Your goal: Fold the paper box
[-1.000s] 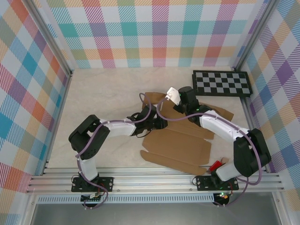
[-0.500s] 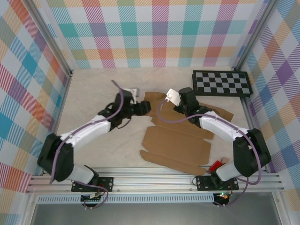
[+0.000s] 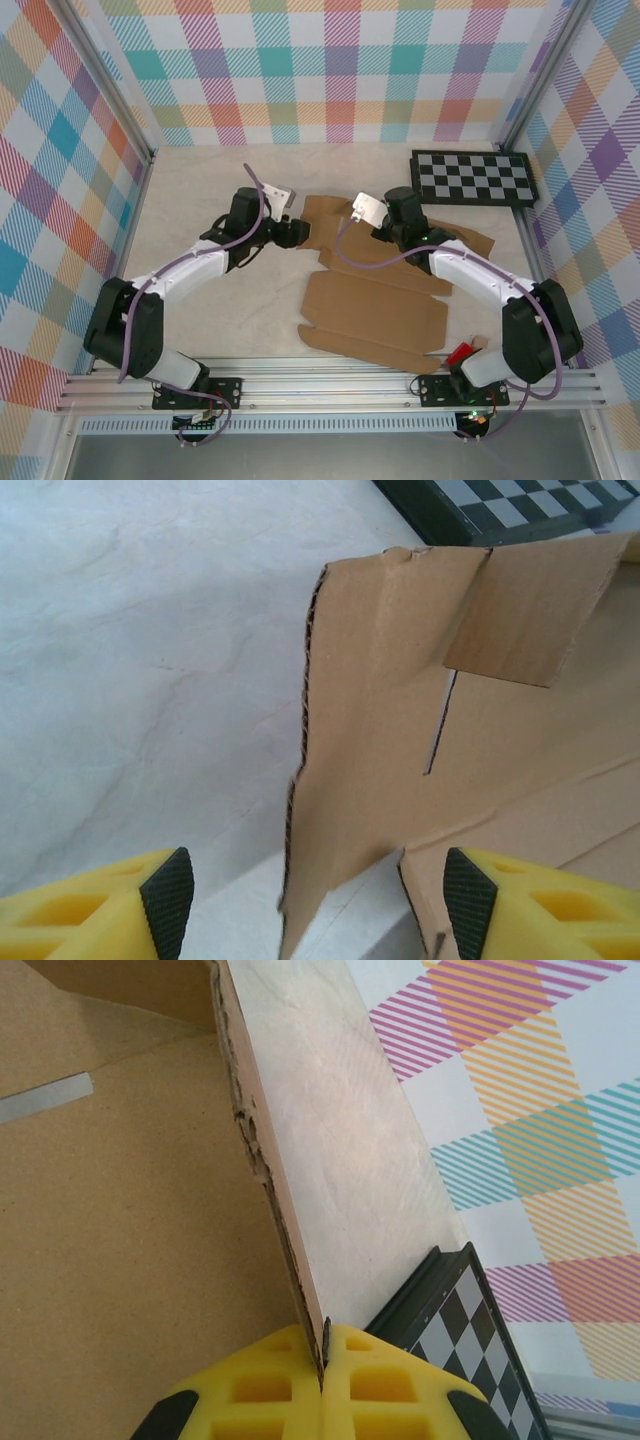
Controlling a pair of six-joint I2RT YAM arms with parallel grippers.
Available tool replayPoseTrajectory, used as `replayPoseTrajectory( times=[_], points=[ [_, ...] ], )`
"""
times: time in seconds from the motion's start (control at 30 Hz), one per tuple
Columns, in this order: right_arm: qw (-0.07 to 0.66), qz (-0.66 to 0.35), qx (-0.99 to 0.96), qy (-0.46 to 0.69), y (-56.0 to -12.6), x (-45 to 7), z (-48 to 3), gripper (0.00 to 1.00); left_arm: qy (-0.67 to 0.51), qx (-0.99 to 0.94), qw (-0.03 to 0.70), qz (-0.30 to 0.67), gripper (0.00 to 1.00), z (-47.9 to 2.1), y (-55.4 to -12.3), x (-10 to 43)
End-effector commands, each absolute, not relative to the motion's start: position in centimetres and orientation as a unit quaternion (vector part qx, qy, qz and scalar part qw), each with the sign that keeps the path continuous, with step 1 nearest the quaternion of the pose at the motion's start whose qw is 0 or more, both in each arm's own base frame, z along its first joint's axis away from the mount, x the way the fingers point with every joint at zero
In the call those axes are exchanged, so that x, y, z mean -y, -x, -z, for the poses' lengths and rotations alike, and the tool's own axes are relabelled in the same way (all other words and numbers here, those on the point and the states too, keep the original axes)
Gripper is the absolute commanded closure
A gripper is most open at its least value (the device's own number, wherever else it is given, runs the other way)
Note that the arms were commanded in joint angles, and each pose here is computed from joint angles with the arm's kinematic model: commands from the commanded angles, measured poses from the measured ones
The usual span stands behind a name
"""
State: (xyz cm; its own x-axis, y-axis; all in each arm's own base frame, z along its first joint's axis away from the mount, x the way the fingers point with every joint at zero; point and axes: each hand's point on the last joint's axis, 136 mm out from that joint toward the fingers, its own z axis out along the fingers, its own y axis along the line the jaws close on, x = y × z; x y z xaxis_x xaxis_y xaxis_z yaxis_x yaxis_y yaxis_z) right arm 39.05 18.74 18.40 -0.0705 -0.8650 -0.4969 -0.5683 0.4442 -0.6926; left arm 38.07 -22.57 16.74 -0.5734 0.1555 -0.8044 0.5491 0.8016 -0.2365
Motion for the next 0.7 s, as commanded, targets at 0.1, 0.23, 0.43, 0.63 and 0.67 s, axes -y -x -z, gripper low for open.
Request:
replayPoseTrajectory(
  times=[0.1,0.23,0.43,0.63,0.67],
  points=[
    [0.476,0.141,-0.696,0.518,-38.5,-19.6,-19.4,1.0,-0.245,-0.848,0.416,0.218,0.44,-17.4,-40.9,23.9],
    [0.47,0.141,-0.691,0.531,-38.4,-19.7,-19.0,1.0,-0.252,-0.846,0.418,0.213,0.79,-17.4,-40.6,25.2],
    [0.461,0.131,-0.682,0.552,-37.9,-19.5,-19.1,0.79,-0.239,-0.838,0.464,0.157,1.0,-17.5,-40.5,24.8],
    [0.449,0.092,-0.683,0.569,-36.9,-17.3,-20.0,0.68,-0.255,-0.824,0.488,0.134,1.0,-17.4,-39.9,23.8],
    [0.447,0.089,-0.683,0.571,-36.8,-17.0,-20.0,0.67,-0.259,-0.821,0.489,0.138,1.0,-17.5,-39.7,23.9]
  ],
)
